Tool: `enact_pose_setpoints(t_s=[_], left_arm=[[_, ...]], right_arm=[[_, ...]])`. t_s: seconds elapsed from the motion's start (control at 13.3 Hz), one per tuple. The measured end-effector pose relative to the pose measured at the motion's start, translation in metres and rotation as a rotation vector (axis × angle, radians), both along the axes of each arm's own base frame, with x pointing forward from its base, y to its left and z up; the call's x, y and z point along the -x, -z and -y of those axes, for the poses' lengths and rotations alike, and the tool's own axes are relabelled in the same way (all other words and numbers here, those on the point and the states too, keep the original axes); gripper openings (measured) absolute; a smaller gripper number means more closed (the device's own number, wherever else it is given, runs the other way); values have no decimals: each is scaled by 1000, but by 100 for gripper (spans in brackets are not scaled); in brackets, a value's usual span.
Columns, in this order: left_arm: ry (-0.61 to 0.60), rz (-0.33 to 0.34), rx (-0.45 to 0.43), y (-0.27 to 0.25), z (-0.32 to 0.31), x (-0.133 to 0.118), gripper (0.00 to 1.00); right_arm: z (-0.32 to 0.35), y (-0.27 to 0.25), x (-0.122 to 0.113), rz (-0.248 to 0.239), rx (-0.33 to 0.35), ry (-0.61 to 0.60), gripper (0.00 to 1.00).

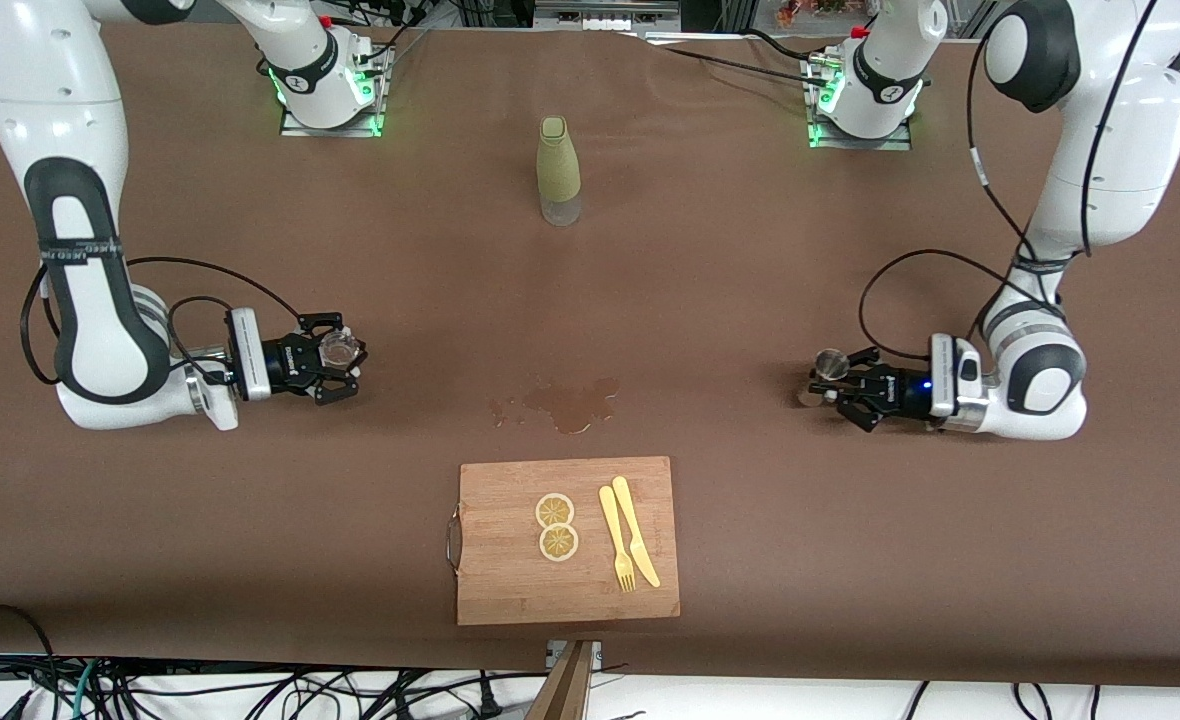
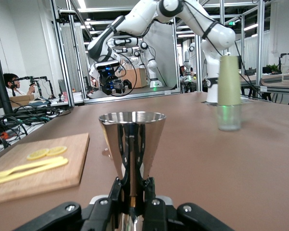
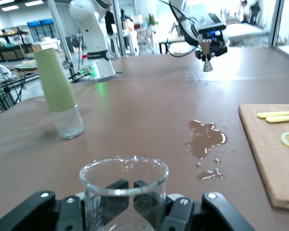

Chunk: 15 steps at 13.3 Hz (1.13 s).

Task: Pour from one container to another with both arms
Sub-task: 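Lower the glass with the right gripper while the left gripper lowers the jigger, then open both grippers and release the glass and the jigger on the table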

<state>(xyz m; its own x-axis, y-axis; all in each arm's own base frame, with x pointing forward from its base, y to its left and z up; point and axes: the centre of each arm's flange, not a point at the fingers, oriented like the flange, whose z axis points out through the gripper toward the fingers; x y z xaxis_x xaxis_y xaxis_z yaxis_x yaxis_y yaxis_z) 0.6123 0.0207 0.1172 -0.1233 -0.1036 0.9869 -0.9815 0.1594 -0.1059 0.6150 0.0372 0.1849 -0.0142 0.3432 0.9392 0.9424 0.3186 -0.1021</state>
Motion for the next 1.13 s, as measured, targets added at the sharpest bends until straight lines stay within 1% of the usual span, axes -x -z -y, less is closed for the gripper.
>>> enact_pose_setpoints(t_s=[0.23,0.45,0.68,0.83,0.9,1.06,1.13], left_arm=[[-23,-35,17,19,-59,29,21],[-48,-74,40,38,-92,51,21],[-79,-99,42,48,-118,65,21],[-103,-107,32,49,-141,74,21],[-114,-109,28,50,-151,79,21],[-131,-110,30,52,-162,84,21],[-135,-110,32,54,-164,86,21]], right_arm=[[14,45,17,15,-91,-24,13],[13,85,35,4,-169,-40,13],[31,121,50,3,-205,-8,13],[42,136,57,-3,-219,12,13],[44,138,58,-5,-221,17,17],[42,137,57,-2,-224,14,39],[42,136,56,0,-224,13,48]])
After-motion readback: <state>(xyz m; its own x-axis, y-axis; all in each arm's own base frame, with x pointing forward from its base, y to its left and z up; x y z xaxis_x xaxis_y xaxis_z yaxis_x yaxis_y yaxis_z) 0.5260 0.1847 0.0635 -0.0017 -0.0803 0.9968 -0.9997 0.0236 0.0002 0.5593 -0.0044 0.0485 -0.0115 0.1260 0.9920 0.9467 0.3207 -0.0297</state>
